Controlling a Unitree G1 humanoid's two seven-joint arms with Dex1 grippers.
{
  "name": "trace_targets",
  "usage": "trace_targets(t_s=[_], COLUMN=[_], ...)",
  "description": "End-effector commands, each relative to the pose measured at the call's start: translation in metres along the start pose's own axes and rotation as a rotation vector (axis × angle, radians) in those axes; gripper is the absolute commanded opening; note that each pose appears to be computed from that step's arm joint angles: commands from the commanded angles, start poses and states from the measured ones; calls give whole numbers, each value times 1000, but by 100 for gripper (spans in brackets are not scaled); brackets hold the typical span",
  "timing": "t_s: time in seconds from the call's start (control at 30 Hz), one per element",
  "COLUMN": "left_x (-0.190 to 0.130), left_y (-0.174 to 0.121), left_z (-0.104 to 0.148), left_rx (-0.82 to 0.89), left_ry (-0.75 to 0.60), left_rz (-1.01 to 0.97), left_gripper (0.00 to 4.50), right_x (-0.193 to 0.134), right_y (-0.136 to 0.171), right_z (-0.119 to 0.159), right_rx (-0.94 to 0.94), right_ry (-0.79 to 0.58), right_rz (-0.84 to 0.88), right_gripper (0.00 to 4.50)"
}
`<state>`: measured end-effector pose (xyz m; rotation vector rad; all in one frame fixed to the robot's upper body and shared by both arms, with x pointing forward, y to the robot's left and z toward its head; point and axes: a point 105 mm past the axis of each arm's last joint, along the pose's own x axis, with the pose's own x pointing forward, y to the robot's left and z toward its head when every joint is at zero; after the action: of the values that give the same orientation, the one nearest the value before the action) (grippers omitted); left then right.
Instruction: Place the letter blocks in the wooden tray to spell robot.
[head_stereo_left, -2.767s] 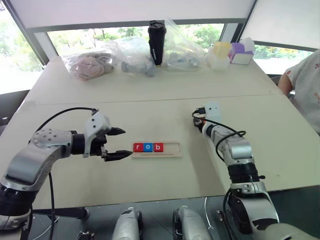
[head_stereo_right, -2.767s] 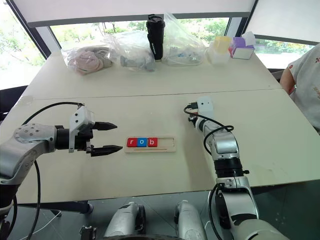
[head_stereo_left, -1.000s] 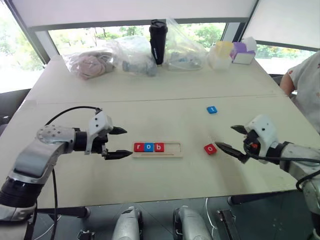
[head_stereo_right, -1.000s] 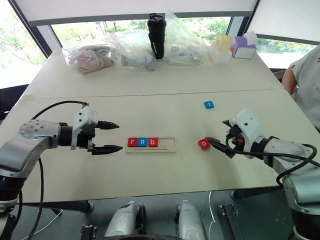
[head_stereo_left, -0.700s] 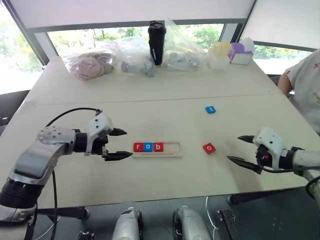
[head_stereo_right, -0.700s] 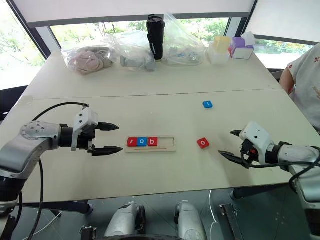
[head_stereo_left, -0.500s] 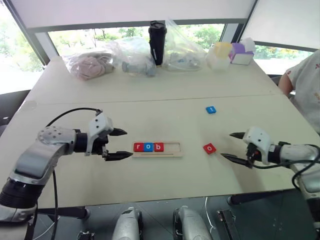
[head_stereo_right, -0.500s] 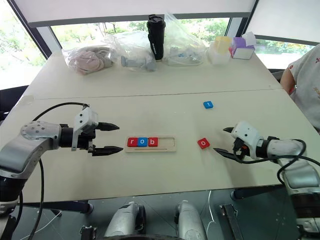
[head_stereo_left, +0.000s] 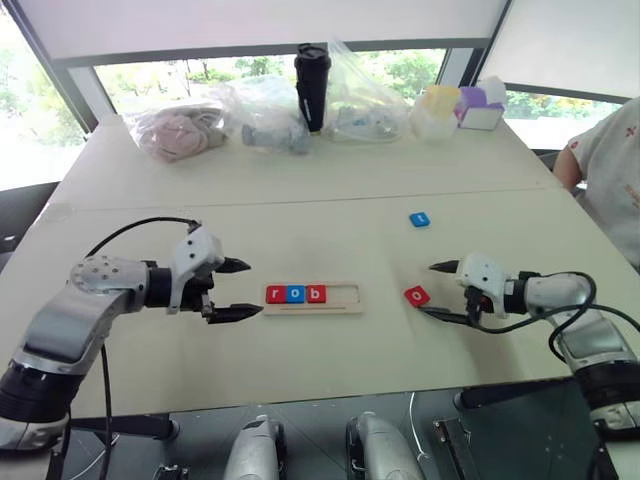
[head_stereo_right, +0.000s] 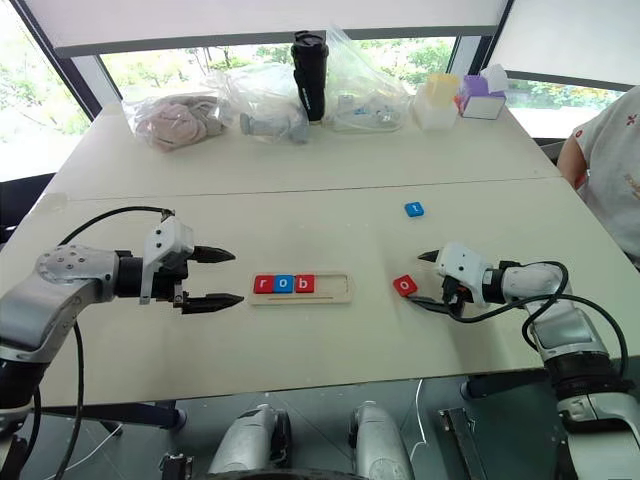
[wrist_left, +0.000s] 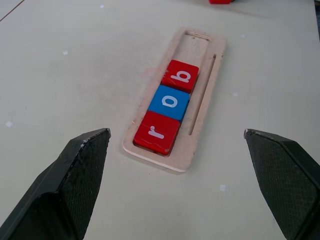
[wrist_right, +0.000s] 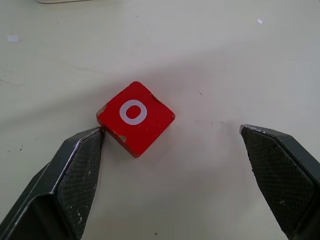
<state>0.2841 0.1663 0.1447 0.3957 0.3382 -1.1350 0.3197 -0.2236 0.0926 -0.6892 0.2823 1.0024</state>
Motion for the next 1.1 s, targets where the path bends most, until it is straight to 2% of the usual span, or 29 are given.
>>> trace_targets(t_s=[0.03,0.3,0.43,0.7,0.8,0.97,1.1], left_x=[-3,0,1,2,2,2,2], left_y=[-1,-4,-4,-6,-6,-7,-8], left_z=[8,7,7,7,7,7,7], left_rx=[31,21,17,11,9,7,6], left_ry=[-19,-29,-33,-42,-46,-50,-53], left_rz=[8,14,22,29,35,43,45], left_gripper=[450,450,450,450,450,450,450], right_x=[7,14,14,12,12,7,7], right_y=[4,14,13,9,7,7,6], right_z=[4,8,5,-9,-11,-12,-9], right_rx=[-29,18,42,-23,-18,7,15], right_ry=[3,16,55,172,190,206,181], right_rz=[65,195,237,318,338,366,348], right_gripper=[448,448,448,448,363,115,114])
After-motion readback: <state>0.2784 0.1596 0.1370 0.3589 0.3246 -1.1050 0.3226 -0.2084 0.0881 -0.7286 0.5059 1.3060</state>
